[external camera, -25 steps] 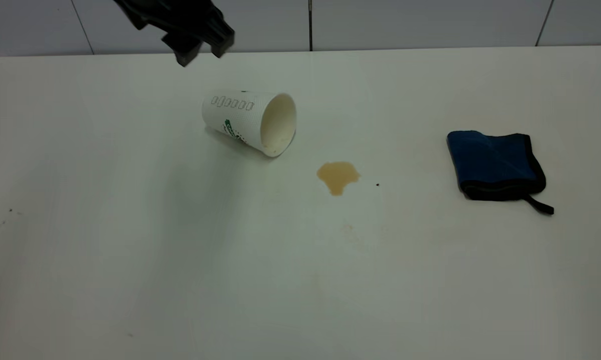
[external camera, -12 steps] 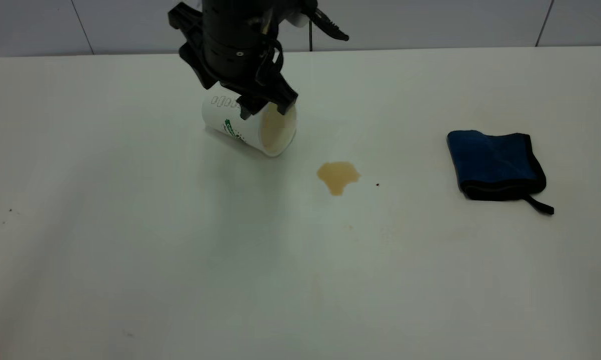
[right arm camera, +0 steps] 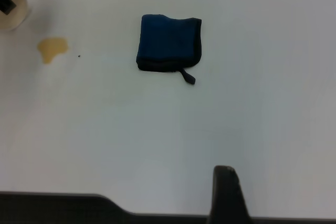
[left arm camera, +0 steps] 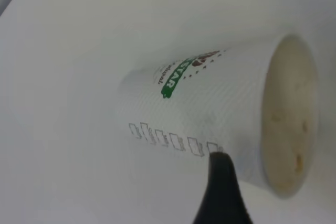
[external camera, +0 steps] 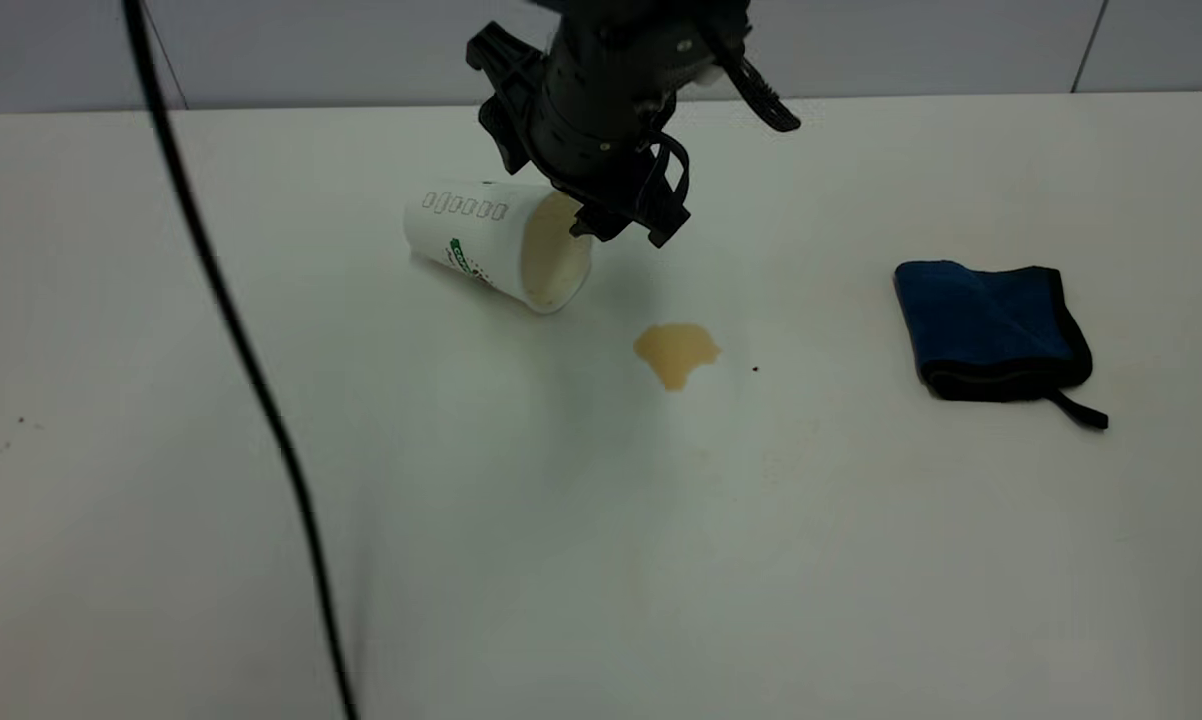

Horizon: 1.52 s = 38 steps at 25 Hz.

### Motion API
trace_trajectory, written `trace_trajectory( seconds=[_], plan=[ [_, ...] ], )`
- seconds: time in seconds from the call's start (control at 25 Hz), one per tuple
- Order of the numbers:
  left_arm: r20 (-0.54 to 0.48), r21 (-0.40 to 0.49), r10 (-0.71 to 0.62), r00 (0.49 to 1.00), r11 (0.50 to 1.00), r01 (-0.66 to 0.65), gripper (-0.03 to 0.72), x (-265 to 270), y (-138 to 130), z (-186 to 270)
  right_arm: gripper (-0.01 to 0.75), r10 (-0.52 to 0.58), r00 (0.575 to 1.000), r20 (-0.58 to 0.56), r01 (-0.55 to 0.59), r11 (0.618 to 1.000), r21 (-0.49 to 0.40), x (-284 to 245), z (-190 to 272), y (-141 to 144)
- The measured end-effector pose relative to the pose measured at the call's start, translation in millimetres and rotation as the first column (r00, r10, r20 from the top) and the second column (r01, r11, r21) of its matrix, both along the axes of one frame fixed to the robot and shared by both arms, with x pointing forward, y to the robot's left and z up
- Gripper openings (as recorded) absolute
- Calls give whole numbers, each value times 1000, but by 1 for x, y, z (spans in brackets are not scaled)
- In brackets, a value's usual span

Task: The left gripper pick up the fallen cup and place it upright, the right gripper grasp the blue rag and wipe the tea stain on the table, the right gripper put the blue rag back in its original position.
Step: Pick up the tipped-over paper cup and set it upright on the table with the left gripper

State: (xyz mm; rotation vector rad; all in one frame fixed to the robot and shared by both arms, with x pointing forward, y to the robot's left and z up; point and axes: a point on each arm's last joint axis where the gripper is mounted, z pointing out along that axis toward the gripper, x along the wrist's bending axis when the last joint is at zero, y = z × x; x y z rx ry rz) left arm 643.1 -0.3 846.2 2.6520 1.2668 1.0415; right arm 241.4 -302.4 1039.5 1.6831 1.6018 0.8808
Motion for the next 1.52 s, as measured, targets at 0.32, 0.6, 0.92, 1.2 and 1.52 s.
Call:
trace_trajectory(
  seconds=[0.32, 0.6, 0.92, 1.2, 1.52],
  plan=[
    [99, 10, 8, 995, 1000, -9, 590, 13, -5, -11, 545, 0, 1000, 0, 0, 1000, 0, 0, 0, 0],
    [83, 65, 38, 996, 997, -43, 590, 12, 2, -25, 545, 0, 1000, 0, 0, 1000, 0, 0, 0, 0],
    [127, 96, 54, 990, 993, -67, 579, 18, 10, -36, 545, 0, 1000, 0, 0, 1000, 0, 0, 0, 0],
    [170, 102, 56, 984, 992, -74, 453, 20, 12, -44, 545, 0, 1000, 0, 0, 1000, 0, 0, 0, 0],
    [185, 176, 106, 977, 975, -139, 51, 28, 31, -35, 545, 0, 1000, 0, 0, 1000, 0, 0, 0, 0]
  ],
)
